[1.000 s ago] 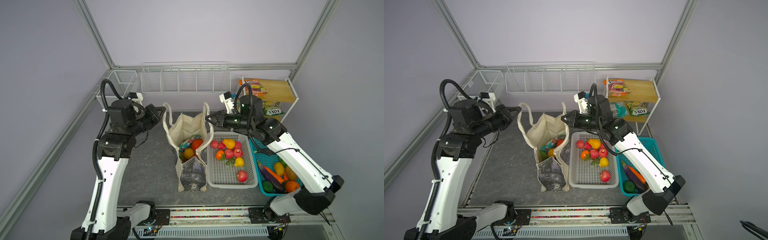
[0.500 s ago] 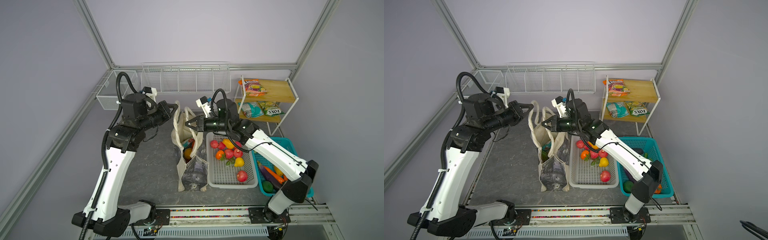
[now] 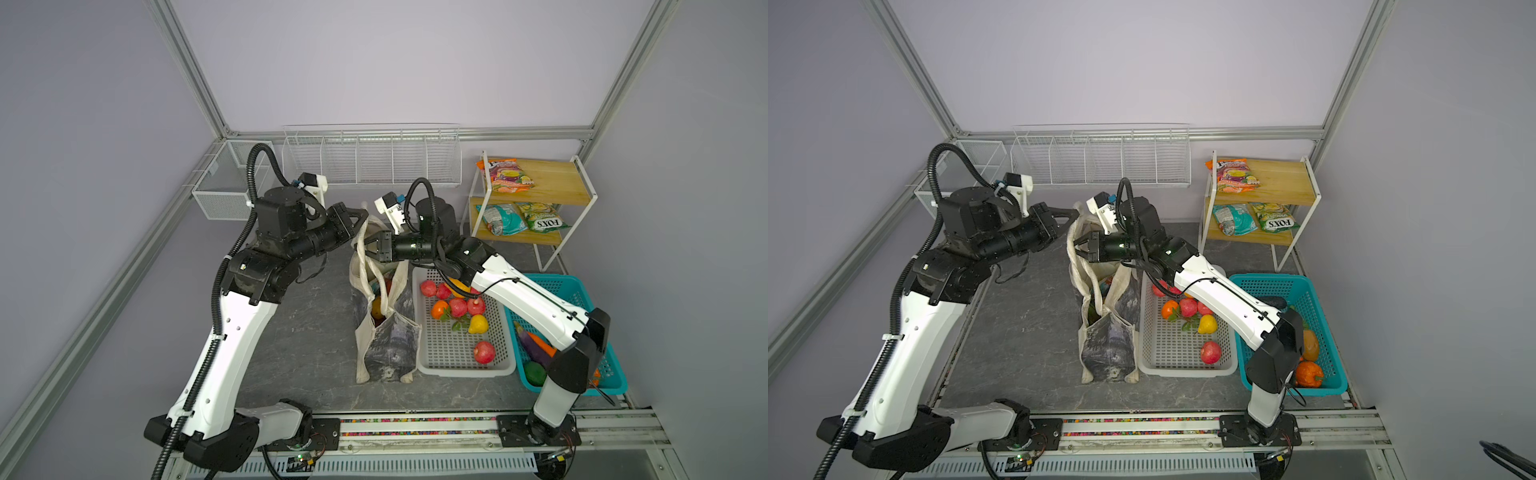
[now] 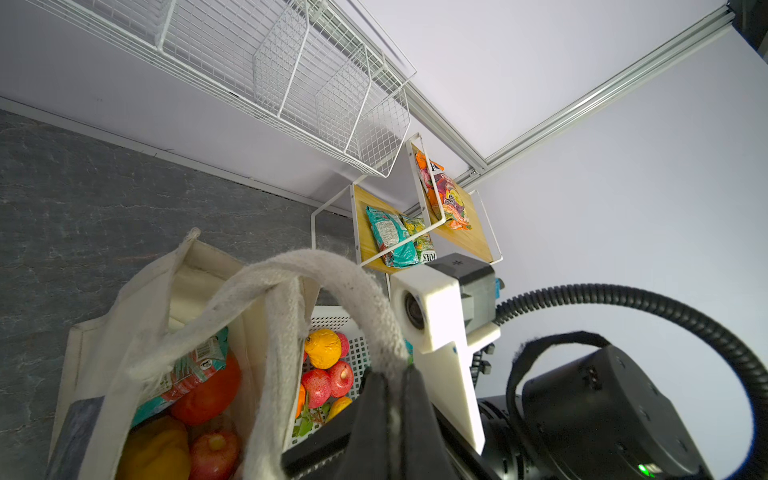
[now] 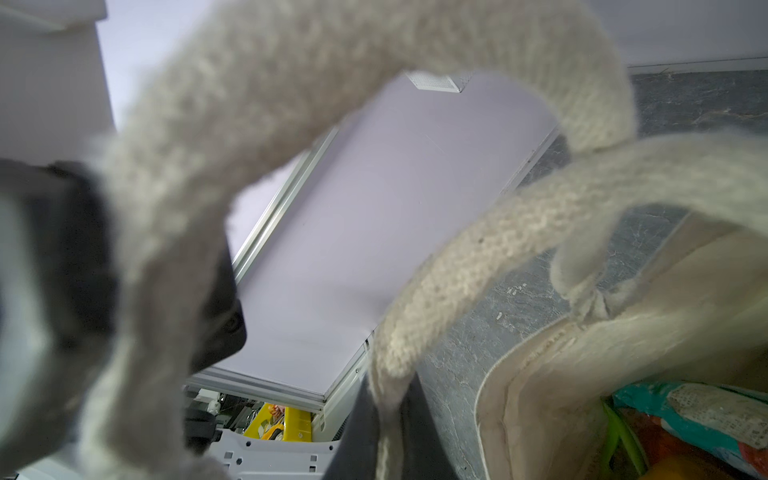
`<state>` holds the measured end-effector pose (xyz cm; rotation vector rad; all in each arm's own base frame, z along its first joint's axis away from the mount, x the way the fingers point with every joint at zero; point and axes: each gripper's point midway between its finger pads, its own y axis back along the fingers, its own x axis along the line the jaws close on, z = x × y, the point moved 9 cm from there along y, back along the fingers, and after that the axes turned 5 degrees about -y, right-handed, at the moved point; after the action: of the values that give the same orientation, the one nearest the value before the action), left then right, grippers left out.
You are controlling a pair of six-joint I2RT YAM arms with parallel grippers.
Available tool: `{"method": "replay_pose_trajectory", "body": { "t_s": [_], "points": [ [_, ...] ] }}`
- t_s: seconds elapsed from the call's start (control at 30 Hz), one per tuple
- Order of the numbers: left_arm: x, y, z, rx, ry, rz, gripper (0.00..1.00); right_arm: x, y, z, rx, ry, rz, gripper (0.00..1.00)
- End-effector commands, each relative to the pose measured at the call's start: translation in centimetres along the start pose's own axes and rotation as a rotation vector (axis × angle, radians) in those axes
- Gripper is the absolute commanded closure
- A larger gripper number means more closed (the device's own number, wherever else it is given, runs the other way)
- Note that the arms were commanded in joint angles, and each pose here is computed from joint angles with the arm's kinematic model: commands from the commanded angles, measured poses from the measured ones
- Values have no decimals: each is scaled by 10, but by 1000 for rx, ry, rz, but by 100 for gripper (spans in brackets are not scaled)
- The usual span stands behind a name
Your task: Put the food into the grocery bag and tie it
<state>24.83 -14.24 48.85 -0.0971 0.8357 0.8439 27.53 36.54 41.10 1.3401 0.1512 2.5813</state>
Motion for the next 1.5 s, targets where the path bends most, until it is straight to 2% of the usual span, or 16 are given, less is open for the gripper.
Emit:
{"method": "replay_pose_trajectory", "body": {
  "t_s": [0.0, 0.3, 0.4, 0.57, 0.83, 1.03, 1.3, 1.47],
  "points": [
    [-11, 7, 1, -20, -31, -60, 100, 10, 2, 19, -65, 39, 79, 93],
    [-7, 4, -17, 46, -21, -75, 100, 13, 6, 37, -121, 31, 162, 93],
    [-5, 7, -19, 46, -26, -62, 100, 13, 4, 34, -99, 31, 179, 93],
    [-5, 15, -11, -20, -37, -25, 100, 6, 3, 13, -33, 37, 200, 93],
    [3, 14, 3, -75, -12, -4, 100, 7, 18, -21, 42, 140, 215, 92],
    [1, 6, 8, -67, -10, -28, 100, 15, 17, -37, 60, 278, 279, 92],
    [-6, 3, 8, -31, -17, -93, 100, 14, 6, -29, 74, 355, 278, 93],
    [-14, 3, 1, 8, -30, -135, 100, 10, 2, -12, 10, 378, 286, 93]
  ]
}}
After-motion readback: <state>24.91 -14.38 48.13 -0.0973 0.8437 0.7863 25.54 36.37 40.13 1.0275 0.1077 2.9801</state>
